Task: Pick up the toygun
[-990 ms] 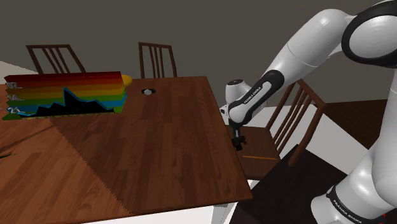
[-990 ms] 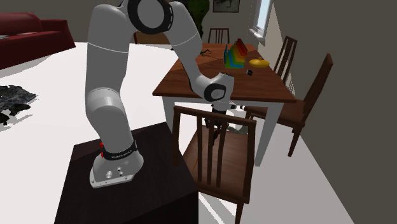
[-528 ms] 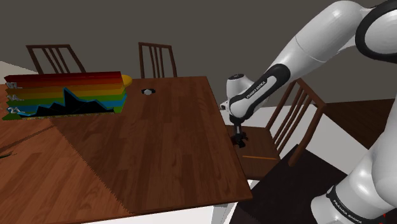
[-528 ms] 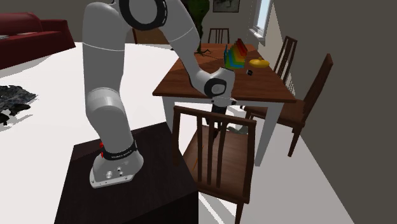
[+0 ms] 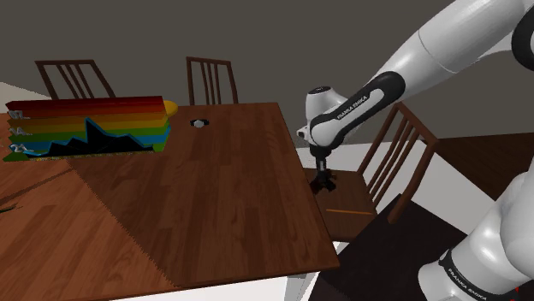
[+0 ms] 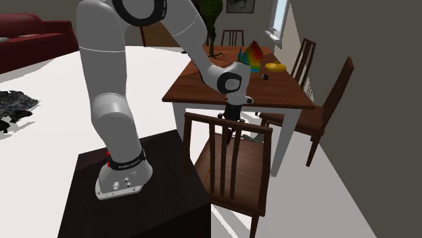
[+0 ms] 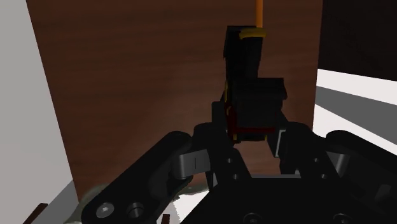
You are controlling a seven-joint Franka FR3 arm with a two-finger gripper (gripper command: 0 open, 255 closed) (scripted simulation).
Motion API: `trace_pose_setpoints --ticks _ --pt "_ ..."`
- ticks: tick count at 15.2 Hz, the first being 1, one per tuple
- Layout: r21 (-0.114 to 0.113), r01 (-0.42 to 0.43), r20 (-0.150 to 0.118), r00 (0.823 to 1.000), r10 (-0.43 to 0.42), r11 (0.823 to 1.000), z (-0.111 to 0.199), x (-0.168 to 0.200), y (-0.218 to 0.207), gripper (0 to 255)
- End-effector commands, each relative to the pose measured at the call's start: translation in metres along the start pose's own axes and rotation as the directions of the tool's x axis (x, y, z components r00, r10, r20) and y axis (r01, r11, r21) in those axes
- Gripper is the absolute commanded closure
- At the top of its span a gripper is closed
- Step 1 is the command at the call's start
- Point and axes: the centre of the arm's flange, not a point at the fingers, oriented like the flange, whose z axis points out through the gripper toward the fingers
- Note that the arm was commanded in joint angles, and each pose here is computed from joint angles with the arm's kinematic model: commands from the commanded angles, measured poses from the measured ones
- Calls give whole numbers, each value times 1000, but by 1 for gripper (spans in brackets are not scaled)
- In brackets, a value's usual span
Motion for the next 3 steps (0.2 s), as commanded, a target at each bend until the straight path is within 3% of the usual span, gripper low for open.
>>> trace_pose_setpoints --ticks 1,3 --pt "0 0 0 1000 0 1000 -10 -2 0 255" --pt "0 0 0 1000 0 1000 -11 -3 0 255"
